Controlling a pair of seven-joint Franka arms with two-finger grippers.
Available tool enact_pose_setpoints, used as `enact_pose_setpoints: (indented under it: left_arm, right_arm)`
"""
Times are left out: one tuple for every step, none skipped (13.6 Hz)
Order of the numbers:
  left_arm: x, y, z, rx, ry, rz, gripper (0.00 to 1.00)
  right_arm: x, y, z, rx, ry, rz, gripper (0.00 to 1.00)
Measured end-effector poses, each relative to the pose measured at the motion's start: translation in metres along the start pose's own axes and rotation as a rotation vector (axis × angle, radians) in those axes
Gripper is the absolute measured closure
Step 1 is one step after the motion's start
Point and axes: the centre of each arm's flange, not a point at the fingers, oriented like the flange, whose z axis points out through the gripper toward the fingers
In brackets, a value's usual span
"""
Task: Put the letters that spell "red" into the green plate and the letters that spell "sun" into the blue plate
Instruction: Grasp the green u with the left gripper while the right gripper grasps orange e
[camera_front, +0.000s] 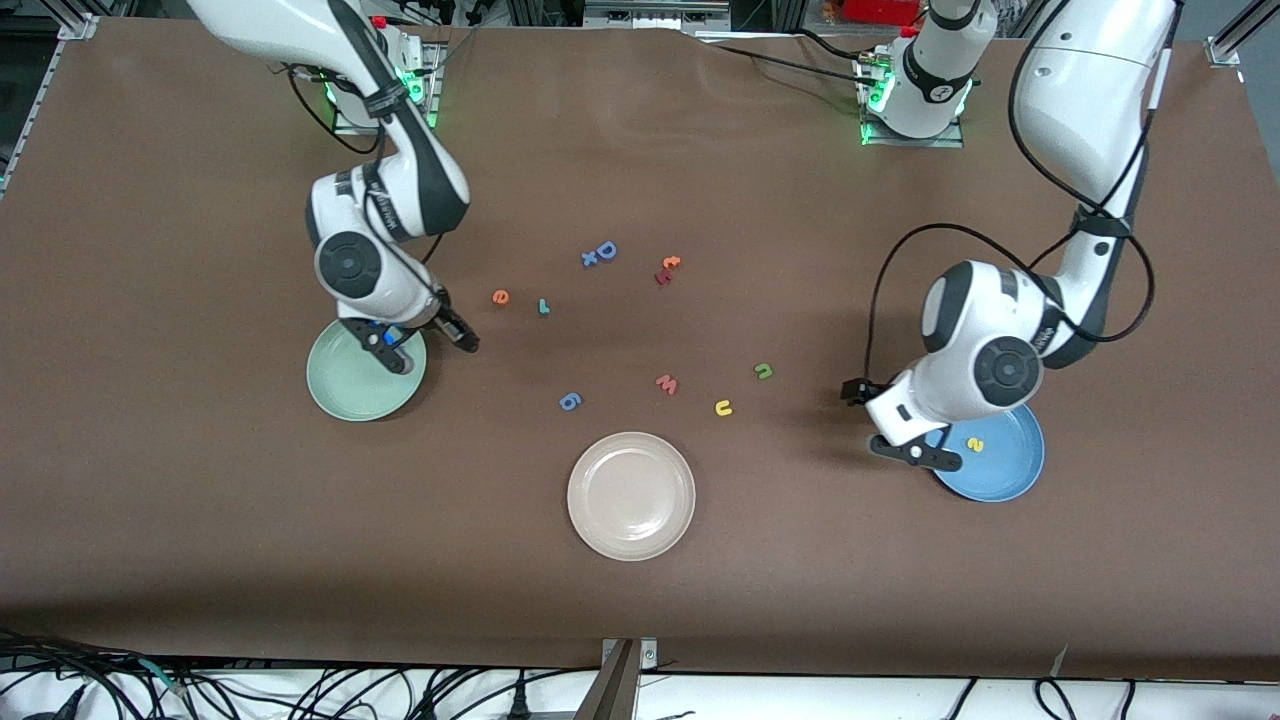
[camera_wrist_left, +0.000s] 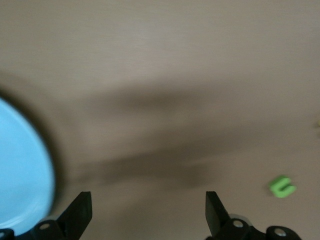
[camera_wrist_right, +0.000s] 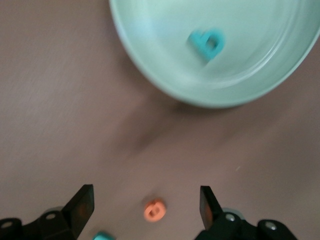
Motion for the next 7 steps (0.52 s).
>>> enact_pose_setpoints:
  left_arm:
    - [-0.001, 0.017, 0.001, 0.002, -0.002, -0.017, 0.00]
    - [-0.003, 0.036, 0.003, 0.005, -0.004, -0.043, 0.00]
    - [-0.005, 0.055, 0.005, 0.008, -0.006, -0.071, 0.00]
    - [-0.008, 0.073, 0.006, 0.011, -0.004, -0.101, 0.00]
    - [-0.010, 0.088, 0.009, 0.013, 0.002, -0.130, 0.00]
    - [-0.012, 0.100, 0.012, 0.013, 0.011, -0.154, 0.00]
    - [-0.015, 0.109, 0.018, 0.011, 0.024, -0.172, 0.00]
  right_arm:
    - [-0.011, -0.003, 0.005, 0.011, 0.002, 0.003, 0.05]
    - [-0.020, -0.002, 0.014, 0.020, 0.004, 0.004, 0.05]
    - [-0.026, 0.001, 0.024, 0.028, 0.007, 0.002, 0.06]
    - [-0.030, 0.007, 0.036, 0.035, 0.012, 0.000, 0.06]
    - [-0.033, 0.013, 0.047, 0.040, 0.016, -0.001, 0.06]
    - [-0.035, 0.019, 0.055, 0.040, 0.017, 0.000, 0.06]
    - [-0.037, 0.021, 0.059, 0.038, 0.017, 0.004, 0.06]
